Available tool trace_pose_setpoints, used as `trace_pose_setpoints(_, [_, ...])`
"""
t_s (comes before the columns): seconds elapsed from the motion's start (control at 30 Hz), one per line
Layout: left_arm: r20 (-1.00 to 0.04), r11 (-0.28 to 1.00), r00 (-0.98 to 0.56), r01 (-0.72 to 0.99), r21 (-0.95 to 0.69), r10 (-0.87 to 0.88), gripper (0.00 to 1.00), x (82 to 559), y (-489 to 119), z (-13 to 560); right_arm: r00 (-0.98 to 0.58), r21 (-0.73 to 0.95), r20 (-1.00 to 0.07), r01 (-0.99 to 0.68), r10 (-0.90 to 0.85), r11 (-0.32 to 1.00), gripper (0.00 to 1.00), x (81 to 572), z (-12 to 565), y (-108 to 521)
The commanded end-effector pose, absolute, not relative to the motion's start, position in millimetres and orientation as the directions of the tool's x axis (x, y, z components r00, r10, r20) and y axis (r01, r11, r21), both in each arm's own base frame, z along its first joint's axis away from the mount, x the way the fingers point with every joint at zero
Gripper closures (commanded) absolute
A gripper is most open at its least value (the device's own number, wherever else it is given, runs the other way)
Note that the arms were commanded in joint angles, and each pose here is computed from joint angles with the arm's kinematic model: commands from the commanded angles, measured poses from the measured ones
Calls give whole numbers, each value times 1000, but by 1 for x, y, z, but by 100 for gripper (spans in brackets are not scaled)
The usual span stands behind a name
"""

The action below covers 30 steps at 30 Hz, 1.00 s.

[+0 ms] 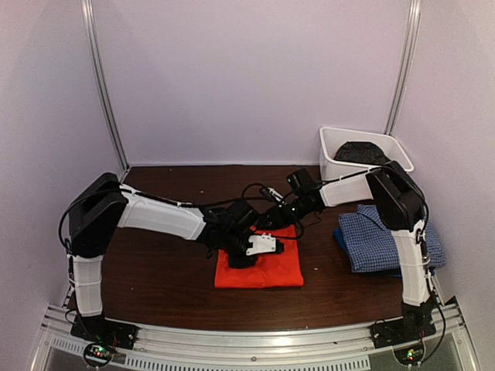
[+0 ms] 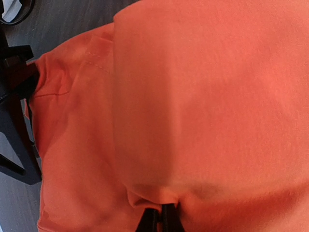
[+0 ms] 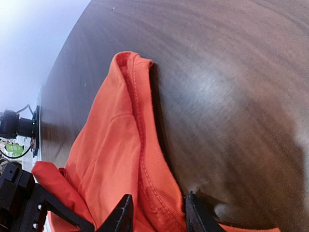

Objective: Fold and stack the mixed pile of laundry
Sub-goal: Fold the 2/3-rectangle-folded T-shirt at the center of the board.

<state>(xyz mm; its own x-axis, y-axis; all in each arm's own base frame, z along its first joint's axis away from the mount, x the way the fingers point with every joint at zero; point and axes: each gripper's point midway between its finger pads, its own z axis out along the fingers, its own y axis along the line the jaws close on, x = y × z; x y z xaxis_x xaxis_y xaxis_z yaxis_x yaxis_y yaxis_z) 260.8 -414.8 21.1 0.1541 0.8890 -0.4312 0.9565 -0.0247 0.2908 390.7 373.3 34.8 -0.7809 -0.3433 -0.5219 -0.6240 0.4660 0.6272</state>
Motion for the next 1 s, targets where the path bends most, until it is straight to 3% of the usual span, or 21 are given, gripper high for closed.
trace_pose_setpoints(0.0, [-432, -76, 146, 982, 176, 890, 100, 190, -408, 12, -793, 632, -461, -608, -397, 480, 62, 348, 30, 370])
trace_pose_setpoints(0.13, [-398, -105, 135, 990, 96, 908, 100, 145, -398, 13, -765, 607, -527, -644, -370, 466, 57, 341, 74, 367])
trace_pose_setpoints(0.23, [-413, -89, 120, 992, 93, 903, 100, 141, -395, 28, -740, 594, -571, -672, -357, 443, 57, 338, 109, 365])
trace_pose_setpoints(0.37, [-455, -82, 140, 986, 145, 879, 100, 150, -403, 58, -755, 644, -552, -656, -354, 394, 68, 323, 125, 366])
trace_pose_setpoints(0.47, [-458, -91, 167, 979, 183, 873, 100, 155, -407, 70, -801, 708, -468, -592, -372, 385, 80, 302, 109, 367])
trace_pose_setpoints(0.6, [-442, -117, 203, 970, 214, 874, 100, 157, -405, 69, -824, 751, -378, -540, -423, 380, 84, 274, 79, 373])
trace_pose_setpoints(0.97, [-447, -38, 203, 936, 351, 871, 100, 198, -412, 92, -837, 739, -250, -490, -486, 463, 92, 271, 1, 372])
